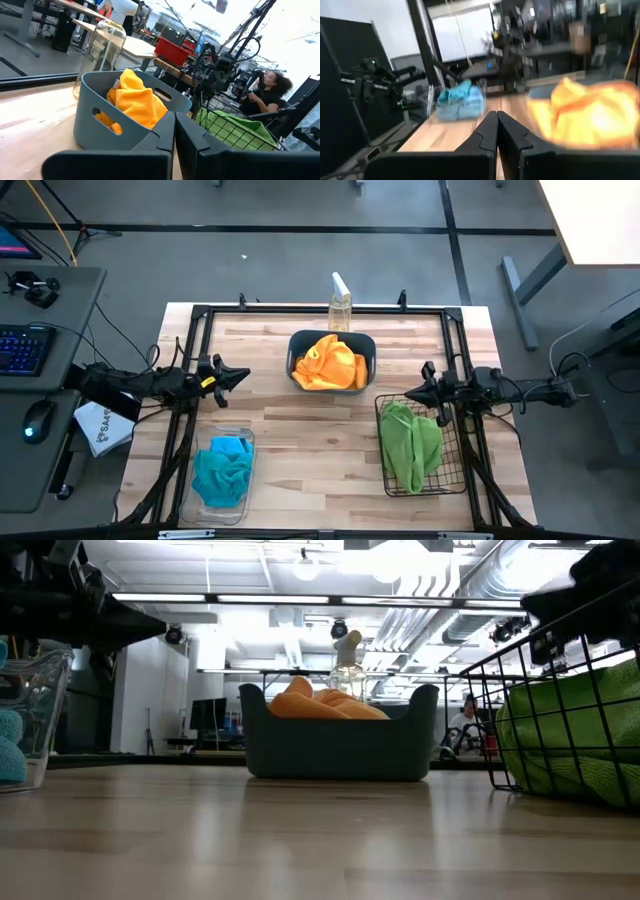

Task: Sort microfiber towel by color & place in baskets
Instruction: Return to Home Position

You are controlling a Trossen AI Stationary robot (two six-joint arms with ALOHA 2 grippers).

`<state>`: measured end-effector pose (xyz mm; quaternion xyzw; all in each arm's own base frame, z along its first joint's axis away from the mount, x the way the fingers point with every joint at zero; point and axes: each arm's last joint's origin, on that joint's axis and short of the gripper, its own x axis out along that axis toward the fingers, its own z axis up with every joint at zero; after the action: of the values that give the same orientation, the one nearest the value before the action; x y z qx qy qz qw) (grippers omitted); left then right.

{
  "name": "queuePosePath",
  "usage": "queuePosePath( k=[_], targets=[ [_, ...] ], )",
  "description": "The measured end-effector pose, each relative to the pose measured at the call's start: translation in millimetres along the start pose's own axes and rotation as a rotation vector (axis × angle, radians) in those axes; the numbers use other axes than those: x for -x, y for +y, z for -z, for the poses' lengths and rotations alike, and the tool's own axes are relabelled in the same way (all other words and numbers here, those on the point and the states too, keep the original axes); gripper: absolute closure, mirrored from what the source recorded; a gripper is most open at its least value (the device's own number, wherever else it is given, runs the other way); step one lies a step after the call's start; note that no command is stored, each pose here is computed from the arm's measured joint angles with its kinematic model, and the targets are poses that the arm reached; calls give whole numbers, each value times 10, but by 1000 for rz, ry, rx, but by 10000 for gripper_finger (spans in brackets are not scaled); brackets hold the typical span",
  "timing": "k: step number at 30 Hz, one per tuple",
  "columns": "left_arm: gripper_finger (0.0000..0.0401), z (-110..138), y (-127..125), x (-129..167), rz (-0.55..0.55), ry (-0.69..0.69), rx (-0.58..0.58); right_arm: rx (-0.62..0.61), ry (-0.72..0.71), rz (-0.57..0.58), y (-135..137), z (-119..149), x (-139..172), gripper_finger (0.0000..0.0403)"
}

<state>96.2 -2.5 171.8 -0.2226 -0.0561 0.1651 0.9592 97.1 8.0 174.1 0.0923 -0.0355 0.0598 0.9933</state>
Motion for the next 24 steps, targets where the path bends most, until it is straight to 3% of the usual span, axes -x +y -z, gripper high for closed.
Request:
queuePosePath(
  k=[8,24],
  targets=[
    [401,0,0,0,0,0,0,-178,70,28,-15,68,-2,403],
    [401,0,0,0,0,0,0,-178,72,29,-15,68,-1,403]
  ],
)
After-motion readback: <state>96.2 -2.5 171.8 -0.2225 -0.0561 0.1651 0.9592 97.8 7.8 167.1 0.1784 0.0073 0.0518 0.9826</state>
